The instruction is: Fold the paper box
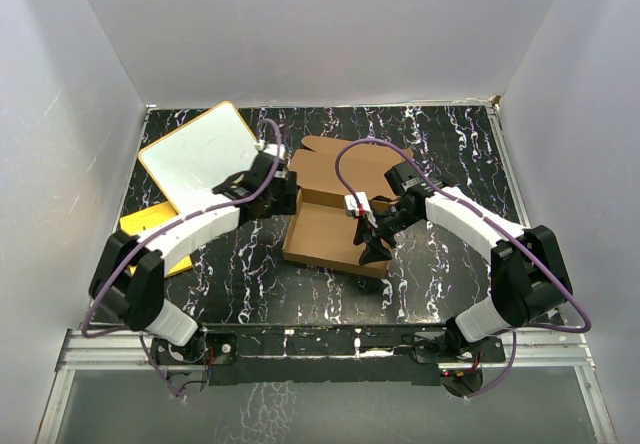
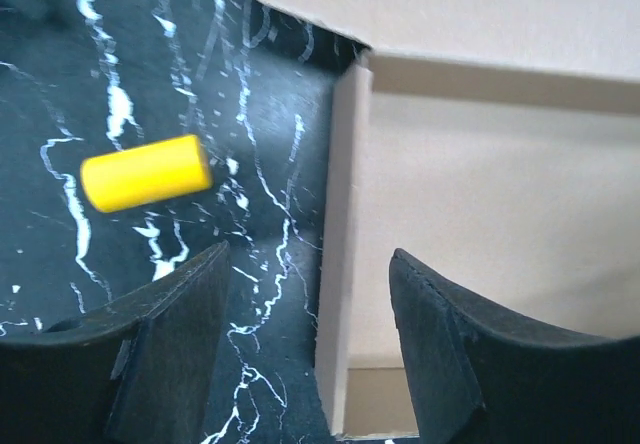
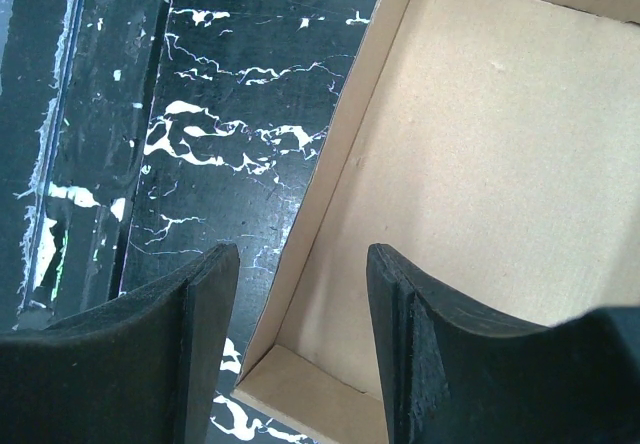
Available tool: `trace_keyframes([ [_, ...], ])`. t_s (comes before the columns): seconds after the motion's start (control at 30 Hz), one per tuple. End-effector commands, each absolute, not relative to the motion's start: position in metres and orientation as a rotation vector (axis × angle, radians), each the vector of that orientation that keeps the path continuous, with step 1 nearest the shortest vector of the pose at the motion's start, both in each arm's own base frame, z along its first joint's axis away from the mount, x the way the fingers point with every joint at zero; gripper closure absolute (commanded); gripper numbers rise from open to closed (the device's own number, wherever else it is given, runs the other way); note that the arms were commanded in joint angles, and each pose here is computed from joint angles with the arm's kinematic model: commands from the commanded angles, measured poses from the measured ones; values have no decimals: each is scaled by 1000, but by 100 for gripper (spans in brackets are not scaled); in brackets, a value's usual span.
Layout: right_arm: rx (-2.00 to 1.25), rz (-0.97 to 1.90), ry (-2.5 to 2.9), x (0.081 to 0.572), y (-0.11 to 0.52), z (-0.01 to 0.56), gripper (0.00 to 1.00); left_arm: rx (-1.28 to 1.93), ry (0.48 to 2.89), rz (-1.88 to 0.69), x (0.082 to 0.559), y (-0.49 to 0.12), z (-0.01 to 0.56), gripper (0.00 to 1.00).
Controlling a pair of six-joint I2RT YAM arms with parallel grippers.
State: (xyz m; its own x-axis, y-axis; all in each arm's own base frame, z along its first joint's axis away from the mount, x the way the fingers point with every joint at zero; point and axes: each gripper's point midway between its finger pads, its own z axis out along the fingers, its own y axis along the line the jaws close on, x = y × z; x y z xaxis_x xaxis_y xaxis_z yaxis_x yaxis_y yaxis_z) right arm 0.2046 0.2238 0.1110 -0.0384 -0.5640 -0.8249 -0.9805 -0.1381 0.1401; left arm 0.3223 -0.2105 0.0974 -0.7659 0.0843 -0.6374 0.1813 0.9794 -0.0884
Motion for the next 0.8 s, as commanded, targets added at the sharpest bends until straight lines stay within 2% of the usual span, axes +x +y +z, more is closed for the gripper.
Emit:
trace_keyframes([
  [0.0,-1711,1068,1535,215,233,130,41,34,2333,-345,332,-189,129,35],
  [0.17,-1711,1068,1537,215,233,130,41,-104,2273,-354,333,-162,133,18],
  [0.27,-1711,1070,1537,215,233,129,41,-132,2304,-344,332,-150,124,15],
  [0.5,-1711,1071,1541,216,233,128,41,-212,2392,-349,336,-138,99,15],
  [0.77,-1712,1074,1543,215,233,127,41,-731,2372,-401,338,-136,81,20],
])
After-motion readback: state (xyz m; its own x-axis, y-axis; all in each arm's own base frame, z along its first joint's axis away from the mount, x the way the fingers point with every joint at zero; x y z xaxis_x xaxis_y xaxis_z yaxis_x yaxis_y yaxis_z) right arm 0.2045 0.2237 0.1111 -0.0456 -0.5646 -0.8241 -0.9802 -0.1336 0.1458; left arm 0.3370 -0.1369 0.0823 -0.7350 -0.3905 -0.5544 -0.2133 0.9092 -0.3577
